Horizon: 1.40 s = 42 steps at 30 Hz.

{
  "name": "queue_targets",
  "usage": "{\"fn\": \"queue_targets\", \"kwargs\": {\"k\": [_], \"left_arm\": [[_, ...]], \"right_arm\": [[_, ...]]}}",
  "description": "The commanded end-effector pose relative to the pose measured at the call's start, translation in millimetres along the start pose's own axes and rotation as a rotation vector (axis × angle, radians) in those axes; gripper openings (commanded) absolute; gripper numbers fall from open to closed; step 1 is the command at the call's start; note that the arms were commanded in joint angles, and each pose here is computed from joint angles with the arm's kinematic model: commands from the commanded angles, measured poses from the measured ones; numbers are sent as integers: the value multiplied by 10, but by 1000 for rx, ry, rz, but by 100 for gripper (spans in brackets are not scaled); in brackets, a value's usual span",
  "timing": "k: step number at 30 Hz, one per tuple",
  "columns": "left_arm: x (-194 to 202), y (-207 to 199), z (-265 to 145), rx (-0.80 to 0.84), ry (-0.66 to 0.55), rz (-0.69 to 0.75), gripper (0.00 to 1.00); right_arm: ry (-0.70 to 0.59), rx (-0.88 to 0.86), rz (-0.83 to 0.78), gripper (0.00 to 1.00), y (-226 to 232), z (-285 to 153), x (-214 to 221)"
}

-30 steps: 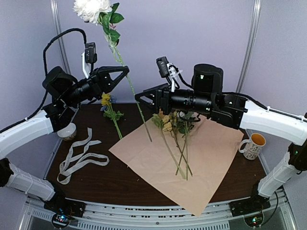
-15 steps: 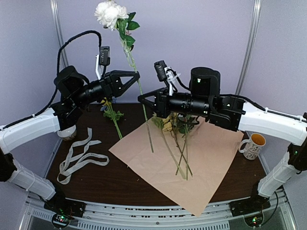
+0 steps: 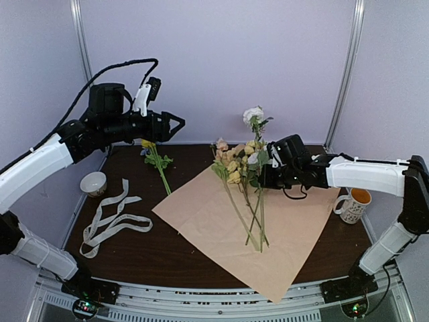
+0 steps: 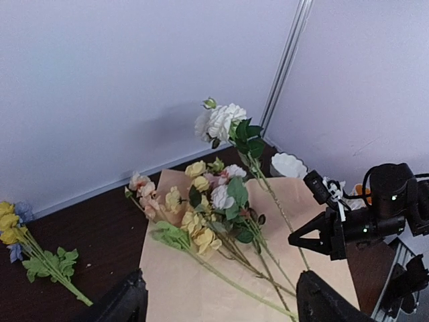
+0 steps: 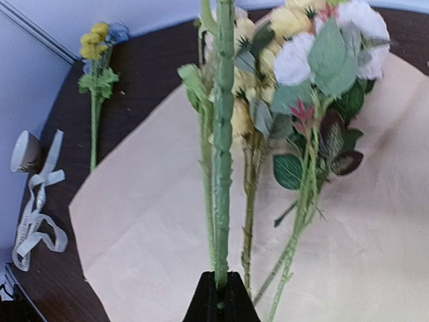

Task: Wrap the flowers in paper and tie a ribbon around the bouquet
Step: Place the fake flower on the flattened wrapping paper, then adjust the fake flower at the corner of the board.

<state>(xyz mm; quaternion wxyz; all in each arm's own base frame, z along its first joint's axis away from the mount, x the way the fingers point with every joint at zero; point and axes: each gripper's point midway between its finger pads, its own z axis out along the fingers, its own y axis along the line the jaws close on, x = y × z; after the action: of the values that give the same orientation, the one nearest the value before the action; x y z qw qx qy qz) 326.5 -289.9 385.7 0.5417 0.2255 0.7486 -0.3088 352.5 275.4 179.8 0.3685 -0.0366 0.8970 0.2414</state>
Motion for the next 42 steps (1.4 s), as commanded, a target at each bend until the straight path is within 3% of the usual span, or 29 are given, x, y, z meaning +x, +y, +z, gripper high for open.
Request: {"fn": "queue_targets", "kwargs": {"k": [1, 5, 14, 16, 19, 25, 29, 33, 36, 42], "left_arm": [[227, 192, 12, -93, 91, 42, 80], [273, 208, 39, -96, 116, 45, 80], [296, 236, 59, -104, 131, 56, 80], [298, 247, 57, -108, 133, 60, 80], [329, 350, 34, -143, 147, 62, 80], [562, 1065, 15, -311, 241, -16, 78], [831, 1565, 149, -428, 372, 21, 75], [1370, 1937, 498, -482, 621, 135, 74], [1782, 2177, 720, -489, 774, 140, 71], [2351, 2528, 1068, -516, 942, 143, 71]], "right_arm": [[76, 81, 27, 0, -275, 194, 230], [162, 118, -6, 0, -351, 358, 395], [182, 108, 22, 0, -327, 521, 434], [185, 127, 19, 8, -354, 539, 433], [194, 171, 7, 32, -411, 533, 418], [159, 197, -12, 37, -423, 381, 300], [135, 183, -25, 37, -349, 269, 230], [124, 170, -48, 38, -265, 175, 215], [111, 183, -77, 38, -234, 113, 212], [124, 194, -106, 38, -236, 67, 261]]}}
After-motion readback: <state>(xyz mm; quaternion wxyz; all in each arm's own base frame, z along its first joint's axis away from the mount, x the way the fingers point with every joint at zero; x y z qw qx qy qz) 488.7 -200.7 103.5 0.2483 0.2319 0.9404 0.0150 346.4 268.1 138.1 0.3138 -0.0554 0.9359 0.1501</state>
